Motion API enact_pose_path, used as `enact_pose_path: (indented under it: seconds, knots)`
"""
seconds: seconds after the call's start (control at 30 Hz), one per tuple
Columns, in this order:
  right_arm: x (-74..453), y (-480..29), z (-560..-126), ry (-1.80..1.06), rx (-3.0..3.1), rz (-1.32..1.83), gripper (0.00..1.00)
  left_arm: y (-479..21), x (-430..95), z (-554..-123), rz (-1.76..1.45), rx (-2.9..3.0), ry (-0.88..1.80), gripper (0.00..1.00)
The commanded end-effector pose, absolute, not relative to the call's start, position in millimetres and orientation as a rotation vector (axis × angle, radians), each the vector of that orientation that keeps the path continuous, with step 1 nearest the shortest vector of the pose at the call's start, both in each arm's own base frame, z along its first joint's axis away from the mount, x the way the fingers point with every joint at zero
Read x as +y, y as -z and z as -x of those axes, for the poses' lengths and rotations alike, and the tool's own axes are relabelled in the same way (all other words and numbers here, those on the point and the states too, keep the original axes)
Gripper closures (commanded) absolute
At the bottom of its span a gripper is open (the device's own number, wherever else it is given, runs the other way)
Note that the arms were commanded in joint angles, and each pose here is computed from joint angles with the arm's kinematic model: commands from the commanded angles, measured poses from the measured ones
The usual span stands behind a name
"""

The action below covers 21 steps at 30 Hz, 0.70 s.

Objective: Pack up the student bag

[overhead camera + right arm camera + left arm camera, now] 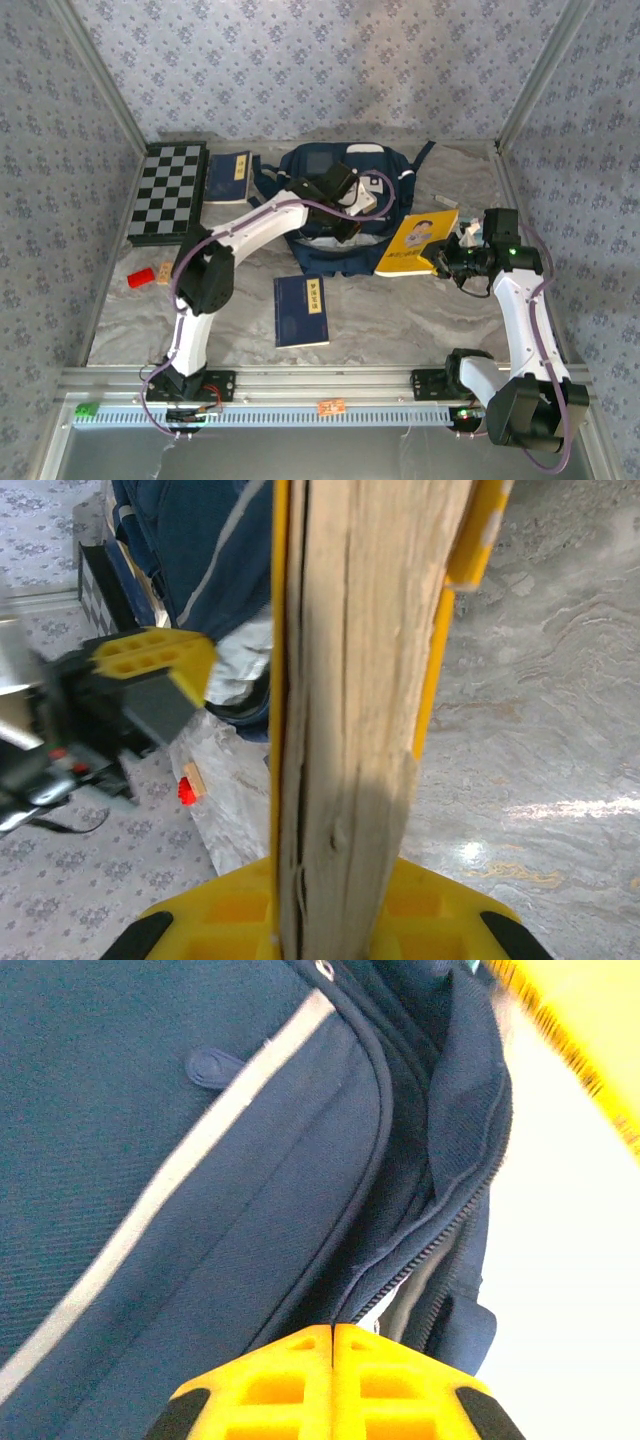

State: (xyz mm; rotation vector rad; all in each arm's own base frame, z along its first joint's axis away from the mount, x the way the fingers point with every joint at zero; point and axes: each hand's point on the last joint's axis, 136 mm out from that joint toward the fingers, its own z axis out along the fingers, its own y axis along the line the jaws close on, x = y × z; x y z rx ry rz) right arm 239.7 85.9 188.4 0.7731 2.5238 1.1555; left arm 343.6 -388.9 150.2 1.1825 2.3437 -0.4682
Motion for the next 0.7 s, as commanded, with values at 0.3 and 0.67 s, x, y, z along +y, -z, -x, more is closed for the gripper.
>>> enact_pose_path:
  seconds: [0.3, 0.67]
  knots:
    - [135.7, -212.1, -267.1, -1.379, 2.471, -0.482, 1.00, -214.7, -387.4, -358.1, -1.014, 2.224, 0.486, 1.00]
    - [151.1, -232.2, -303.5, -1.419, 2.371, -0.380, 1.00, -182.4, -385.8, -333.9, -1.125, 2.293, 0.537, 1.00]
